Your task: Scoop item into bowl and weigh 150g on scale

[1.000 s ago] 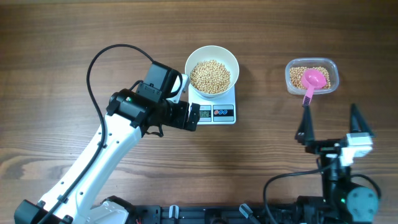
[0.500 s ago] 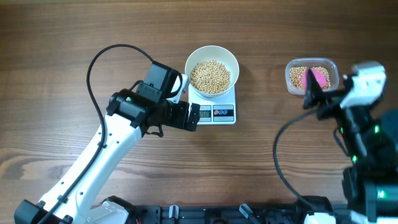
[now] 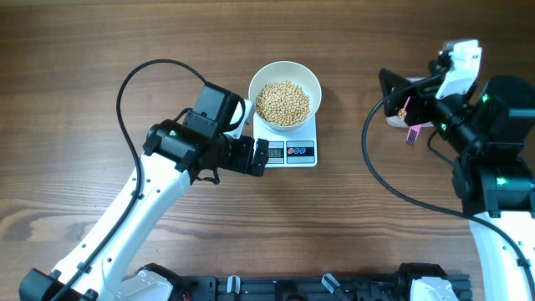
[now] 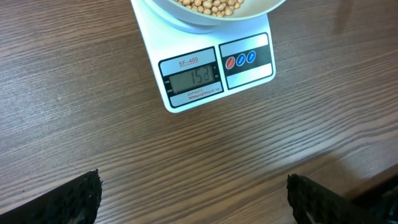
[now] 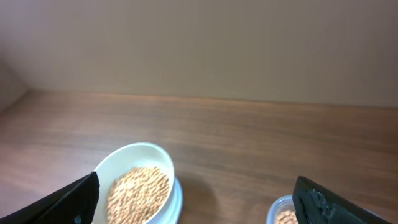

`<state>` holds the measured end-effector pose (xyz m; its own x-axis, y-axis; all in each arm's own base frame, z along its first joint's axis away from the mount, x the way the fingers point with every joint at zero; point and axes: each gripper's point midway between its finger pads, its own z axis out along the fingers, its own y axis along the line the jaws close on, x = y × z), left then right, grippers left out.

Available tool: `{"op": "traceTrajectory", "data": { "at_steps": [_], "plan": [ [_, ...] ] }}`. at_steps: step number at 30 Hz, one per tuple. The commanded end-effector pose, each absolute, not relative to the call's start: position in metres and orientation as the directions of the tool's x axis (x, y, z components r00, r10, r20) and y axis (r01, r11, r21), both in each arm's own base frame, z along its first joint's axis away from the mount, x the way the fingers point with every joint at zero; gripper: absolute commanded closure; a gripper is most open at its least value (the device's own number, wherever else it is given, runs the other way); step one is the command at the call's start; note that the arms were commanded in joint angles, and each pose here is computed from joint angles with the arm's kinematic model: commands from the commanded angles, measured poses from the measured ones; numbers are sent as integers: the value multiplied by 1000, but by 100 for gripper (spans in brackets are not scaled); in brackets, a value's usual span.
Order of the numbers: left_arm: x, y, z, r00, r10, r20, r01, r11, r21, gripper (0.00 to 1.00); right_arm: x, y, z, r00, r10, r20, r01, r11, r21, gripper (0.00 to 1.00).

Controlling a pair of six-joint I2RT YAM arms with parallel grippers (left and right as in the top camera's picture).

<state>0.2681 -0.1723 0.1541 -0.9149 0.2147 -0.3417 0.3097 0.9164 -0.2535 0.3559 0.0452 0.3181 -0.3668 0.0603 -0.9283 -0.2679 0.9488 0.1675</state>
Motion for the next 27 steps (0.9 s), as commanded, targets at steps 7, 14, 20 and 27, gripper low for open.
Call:
{"op": "traceTrajectory", "data": {
  "at_steps": [7, 14, 20, 27],
  "plan": [
    [266, -175, 152, -918, 217, -332, 311, 913, -264, 0, 369, 33, 344, -260, 10, -966, -228, 971, 71, 0],
    [266, -175, 152, -918, 217, -332, 311, 913, -264, 0, 368, 25, 334, -298, 12, -954, -180, 981, 68, 0],
    [266, -175, 152, -918, 217, -332, 311, 913, -264, 0, 368, 25, 334, -299, 12, -954, -180, 981, 69, 0],
    [266, -175, 152, -918, 217, -332, 311, 913, -264, 0, 360, 25, 308, -402, 17, -916, -165, 982, 91, 1]
  ]
}}
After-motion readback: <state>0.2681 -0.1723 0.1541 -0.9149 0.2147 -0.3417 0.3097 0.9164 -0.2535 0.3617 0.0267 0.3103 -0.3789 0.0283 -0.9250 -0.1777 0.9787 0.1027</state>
